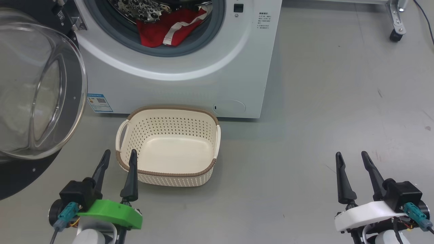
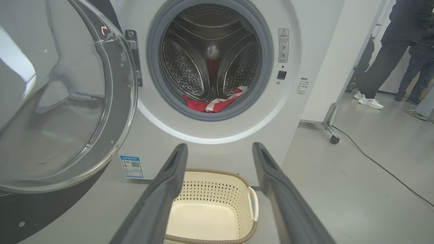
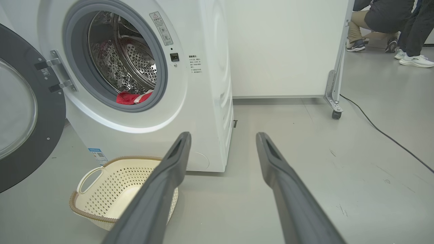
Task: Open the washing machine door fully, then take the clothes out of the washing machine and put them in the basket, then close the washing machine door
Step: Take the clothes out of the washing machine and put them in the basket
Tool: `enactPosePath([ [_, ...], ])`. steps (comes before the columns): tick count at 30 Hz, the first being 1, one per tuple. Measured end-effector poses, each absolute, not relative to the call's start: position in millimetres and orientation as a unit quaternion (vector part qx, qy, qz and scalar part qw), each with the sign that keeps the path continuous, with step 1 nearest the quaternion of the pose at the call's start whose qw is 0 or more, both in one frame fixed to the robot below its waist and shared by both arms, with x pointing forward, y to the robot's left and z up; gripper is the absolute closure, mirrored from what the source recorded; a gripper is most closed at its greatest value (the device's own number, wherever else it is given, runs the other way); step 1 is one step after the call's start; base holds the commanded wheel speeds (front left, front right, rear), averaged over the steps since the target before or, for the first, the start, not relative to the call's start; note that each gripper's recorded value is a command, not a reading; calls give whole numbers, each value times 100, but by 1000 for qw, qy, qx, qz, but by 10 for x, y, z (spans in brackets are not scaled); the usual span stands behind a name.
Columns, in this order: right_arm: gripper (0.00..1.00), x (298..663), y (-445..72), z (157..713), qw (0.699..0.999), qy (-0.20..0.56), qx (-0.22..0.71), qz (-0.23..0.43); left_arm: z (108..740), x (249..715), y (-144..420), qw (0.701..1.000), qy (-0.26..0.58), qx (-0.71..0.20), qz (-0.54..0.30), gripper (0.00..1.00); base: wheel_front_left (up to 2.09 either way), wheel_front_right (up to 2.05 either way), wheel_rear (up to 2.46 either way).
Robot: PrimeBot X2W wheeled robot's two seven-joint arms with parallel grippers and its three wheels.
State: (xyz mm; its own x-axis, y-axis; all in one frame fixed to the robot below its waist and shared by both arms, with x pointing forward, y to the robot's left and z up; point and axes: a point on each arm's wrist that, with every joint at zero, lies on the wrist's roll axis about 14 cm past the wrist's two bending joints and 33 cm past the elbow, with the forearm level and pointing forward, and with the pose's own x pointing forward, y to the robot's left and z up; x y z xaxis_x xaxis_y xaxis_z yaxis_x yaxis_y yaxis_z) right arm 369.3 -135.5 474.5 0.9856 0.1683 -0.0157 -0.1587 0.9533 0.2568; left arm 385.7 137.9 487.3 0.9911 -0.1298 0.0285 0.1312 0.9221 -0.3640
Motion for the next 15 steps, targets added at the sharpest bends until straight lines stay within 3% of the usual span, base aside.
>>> enactPosePath([
  [15, 0, 3700, -1350, 4726, 988, 22, 130, 82, 4865, 3862, 1384, 980, -1, -186, -66, 0, 96, -96, 0],
])
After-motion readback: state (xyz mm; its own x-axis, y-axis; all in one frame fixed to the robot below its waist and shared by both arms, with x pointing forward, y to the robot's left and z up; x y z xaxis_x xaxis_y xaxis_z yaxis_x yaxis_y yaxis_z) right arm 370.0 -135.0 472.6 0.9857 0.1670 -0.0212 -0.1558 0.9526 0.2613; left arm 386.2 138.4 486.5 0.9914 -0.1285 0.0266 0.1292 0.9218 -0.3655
